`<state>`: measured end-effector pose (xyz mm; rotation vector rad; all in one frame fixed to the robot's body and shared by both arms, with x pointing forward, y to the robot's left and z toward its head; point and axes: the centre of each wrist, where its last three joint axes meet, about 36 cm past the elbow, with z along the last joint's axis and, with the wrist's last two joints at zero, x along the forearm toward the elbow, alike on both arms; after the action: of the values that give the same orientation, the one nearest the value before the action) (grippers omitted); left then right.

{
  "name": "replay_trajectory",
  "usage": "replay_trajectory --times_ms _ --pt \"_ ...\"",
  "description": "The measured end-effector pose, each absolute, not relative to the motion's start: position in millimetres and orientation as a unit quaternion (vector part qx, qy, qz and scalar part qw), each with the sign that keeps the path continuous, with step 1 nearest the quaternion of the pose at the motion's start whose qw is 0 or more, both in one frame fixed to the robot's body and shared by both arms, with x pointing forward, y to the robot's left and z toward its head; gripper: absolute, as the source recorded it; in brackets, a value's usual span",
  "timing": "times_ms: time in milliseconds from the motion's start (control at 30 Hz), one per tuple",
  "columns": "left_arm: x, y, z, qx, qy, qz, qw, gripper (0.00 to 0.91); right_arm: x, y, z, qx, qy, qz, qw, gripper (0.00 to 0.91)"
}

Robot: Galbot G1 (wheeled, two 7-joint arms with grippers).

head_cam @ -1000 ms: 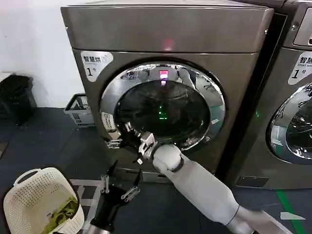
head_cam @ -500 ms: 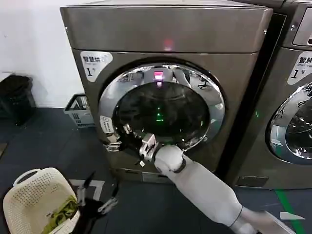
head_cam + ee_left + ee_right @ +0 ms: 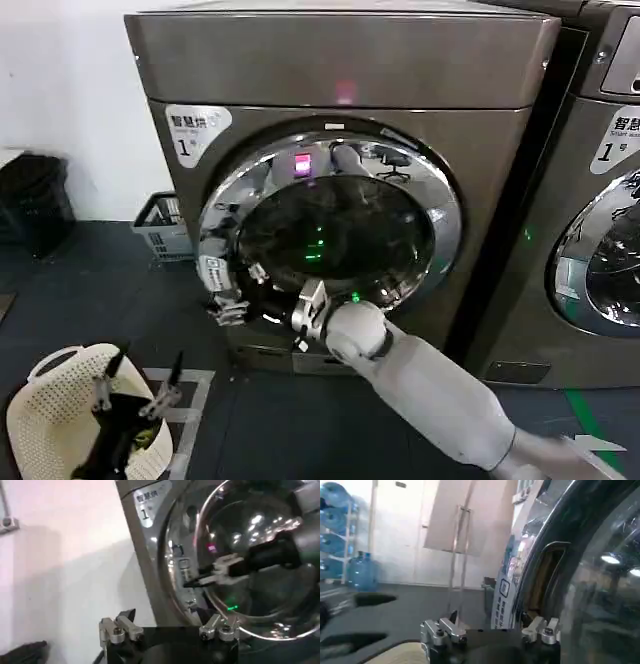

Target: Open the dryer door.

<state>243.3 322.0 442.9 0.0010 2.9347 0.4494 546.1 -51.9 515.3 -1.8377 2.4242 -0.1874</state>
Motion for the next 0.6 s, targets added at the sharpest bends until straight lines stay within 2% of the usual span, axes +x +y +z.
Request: replay_trajectory --times_ms 600 --pt "277.2 353.6 452.7 0.028 0.99 0.102 0.092 0.907 524.5 -113.5 515.0 -0.685 0.725 -0.07 0.03 0.907"
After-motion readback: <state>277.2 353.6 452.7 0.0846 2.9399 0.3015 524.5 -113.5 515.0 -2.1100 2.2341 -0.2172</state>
